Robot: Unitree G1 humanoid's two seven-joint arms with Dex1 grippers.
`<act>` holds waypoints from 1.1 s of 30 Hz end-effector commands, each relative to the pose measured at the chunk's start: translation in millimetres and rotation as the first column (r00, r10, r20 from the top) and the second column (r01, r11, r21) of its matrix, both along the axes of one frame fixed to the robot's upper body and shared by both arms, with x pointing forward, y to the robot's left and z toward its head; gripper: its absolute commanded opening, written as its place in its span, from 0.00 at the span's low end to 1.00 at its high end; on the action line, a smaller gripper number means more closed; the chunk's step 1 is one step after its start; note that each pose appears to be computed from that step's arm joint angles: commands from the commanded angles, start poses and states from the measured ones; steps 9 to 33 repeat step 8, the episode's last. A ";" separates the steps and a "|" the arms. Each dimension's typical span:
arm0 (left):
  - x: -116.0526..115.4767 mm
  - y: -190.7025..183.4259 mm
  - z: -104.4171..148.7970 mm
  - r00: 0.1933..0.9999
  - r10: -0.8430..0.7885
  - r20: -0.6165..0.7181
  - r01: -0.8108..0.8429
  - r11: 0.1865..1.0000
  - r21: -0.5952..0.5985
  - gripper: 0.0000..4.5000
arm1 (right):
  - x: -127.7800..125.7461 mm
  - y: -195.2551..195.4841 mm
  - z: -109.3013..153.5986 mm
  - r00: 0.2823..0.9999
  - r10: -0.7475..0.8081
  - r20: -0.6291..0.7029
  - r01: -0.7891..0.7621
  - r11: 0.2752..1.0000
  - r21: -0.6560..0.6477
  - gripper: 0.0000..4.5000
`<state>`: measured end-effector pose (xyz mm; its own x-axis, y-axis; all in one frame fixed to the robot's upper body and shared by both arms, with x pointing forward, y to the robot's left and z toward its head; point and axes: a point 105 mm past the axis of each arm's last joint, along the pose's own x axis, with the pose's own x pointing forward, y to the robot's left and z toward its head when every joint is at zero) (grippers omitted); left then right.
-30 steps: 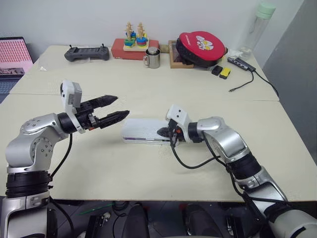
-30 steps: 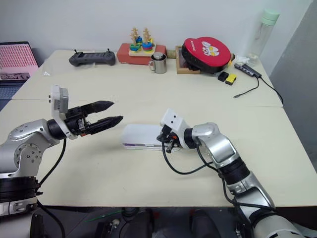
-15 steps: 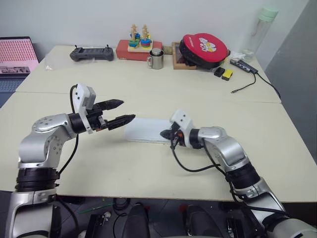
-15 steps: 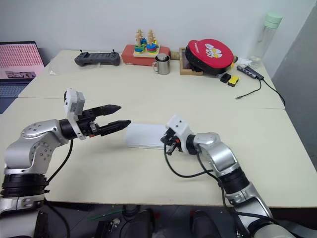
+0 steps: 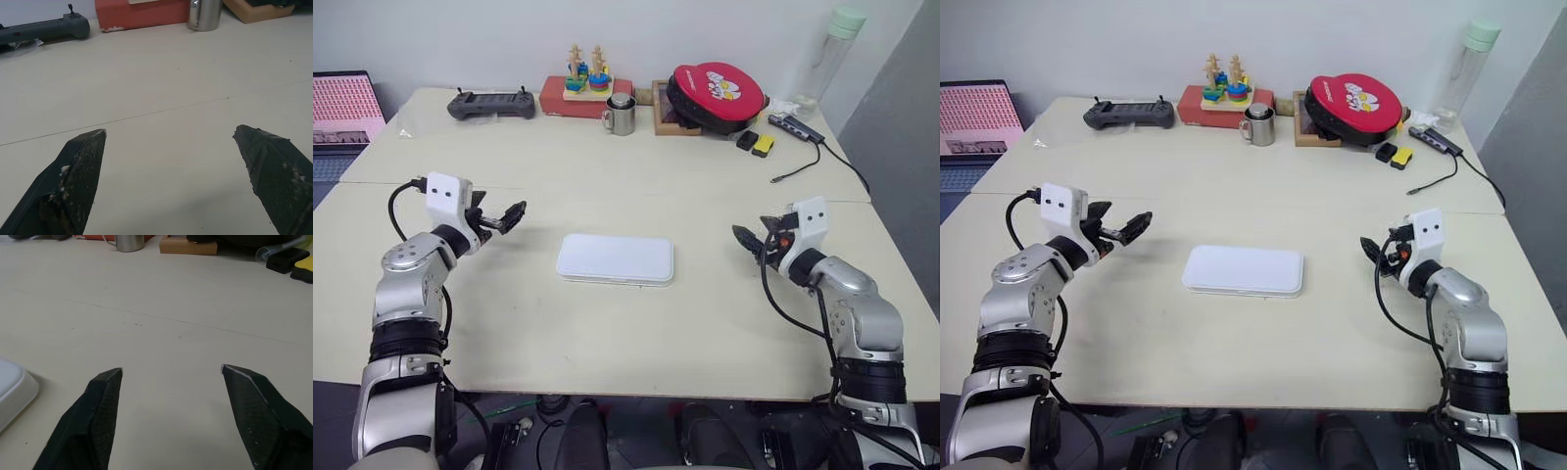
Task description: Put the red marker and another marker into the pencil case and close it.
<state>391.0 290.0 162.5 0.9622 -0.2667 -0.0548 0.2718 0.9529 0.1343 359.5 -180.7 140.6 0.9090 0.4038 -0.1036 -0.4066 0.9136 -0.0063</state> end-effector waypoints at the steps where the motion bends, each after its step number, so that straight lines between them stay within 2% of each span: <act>1: -3.2 3.1 23.8 0.998 -0.005 0.069 0.004 1.000 0.021 1.00 | 0.3 4.1 17.3 0.997 0.016 0.075 -0.016 1.000 -0.004 0.99; 8: -12.4 7.7 20.3 0.996 0.036 0.076 -0.036 0.999 0.006 1.00 | 0.5 1.6 13.3 0.998 0.020 0.066 -0.021 1.000 0.013 1.00; 33: -12.4 7.7 20.3 0.996 0.036 0.076 -0.036 0.999 0.006 1.00 | 0.5 1.6 13.3 0.998 0.020 0.066 -0.021 1.000 0.013 1.00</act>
